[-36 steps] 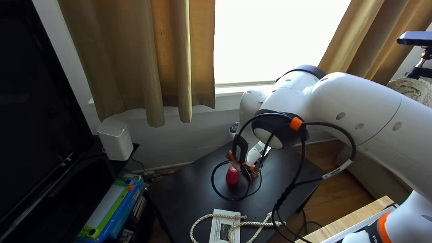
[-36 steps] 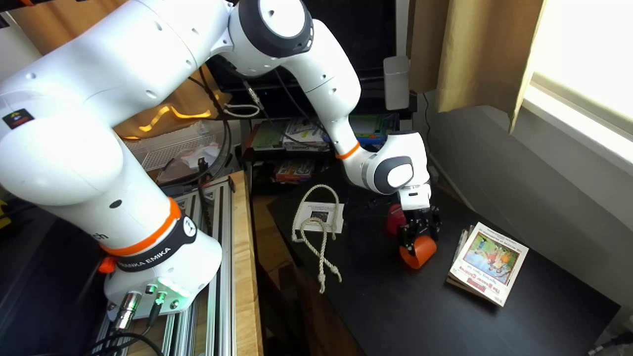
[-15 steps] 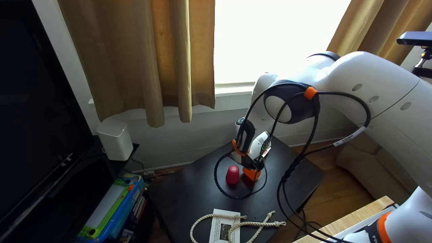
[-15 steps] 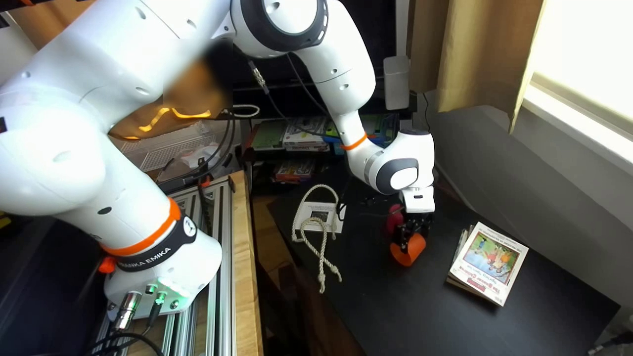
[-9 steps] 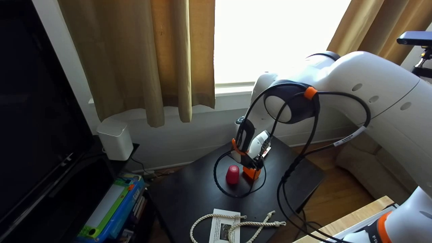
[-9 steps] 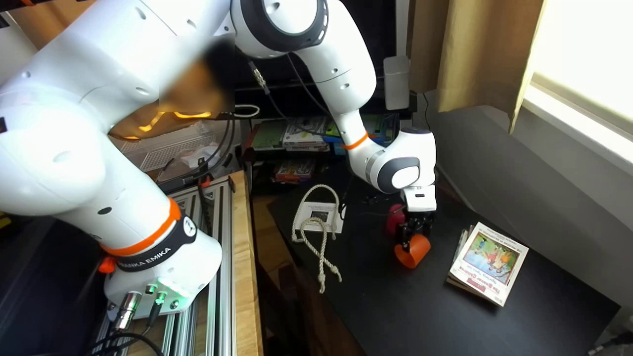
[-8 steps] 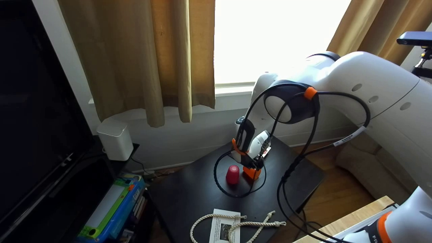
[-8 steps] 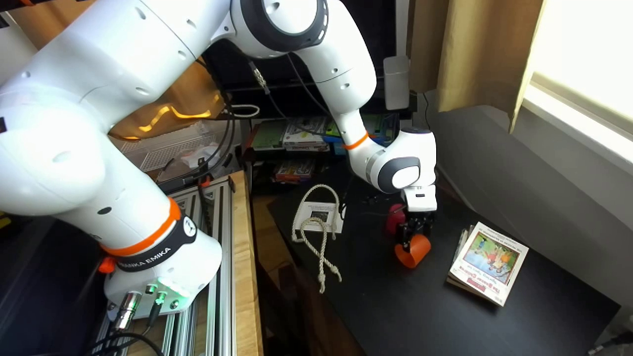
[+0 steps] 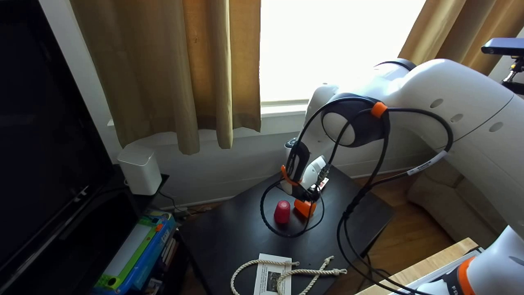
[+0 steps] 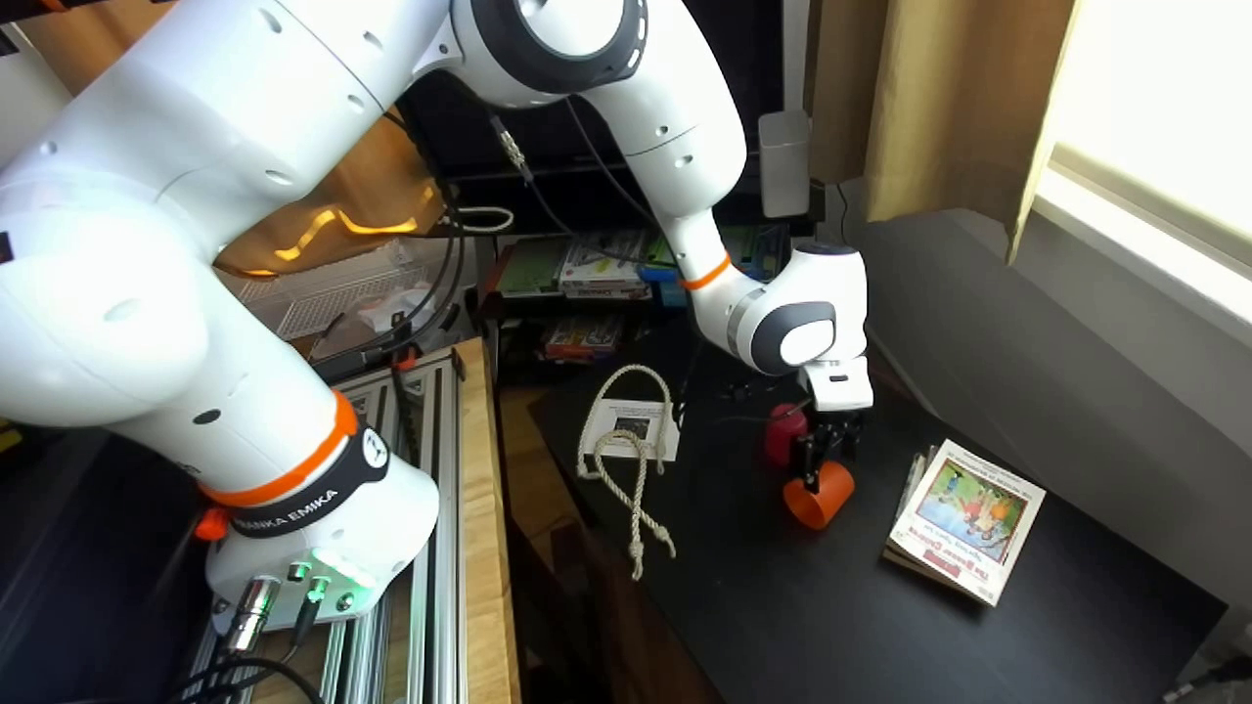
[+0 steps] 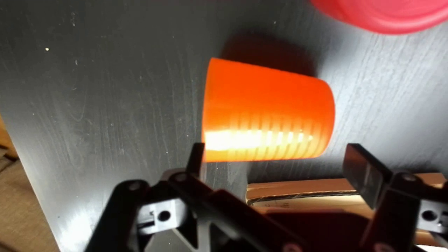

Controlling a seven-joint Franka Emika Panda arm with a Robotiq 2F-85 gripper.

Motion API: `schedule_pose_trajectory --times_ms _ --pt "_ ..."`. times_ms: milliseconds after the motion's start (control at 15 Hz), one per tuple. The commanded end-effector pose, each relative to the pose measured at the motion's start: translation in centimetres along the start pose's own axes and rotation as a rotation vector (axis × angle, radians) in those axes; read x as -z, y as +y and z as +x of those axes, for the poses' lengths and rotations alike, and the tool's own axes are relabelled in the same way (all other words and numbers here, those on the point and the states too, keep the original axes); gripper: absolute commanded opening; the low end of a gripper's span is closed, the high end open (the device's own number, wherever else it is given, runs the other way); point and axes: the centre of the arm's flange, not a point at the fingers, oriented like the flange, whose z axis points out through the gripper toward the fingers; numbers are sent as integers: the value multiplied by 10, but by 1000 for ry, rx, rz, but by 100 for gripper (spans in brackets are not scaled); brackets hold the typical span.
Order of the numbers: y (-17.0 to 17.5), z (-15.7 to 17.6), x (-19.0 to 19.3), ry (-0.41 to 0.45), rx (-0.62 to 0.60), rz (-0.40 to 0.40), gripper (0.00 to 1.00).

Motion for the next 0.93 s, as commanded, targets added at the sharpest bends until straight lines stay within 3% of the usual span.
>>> schedule_pose_trajectory --times_ms 0,333,867 --pt "11 2 14 -8 99 -15 100" --pt "8 3 10 86 326 47 100" --pt "2 -1 5 42 534 208 100"
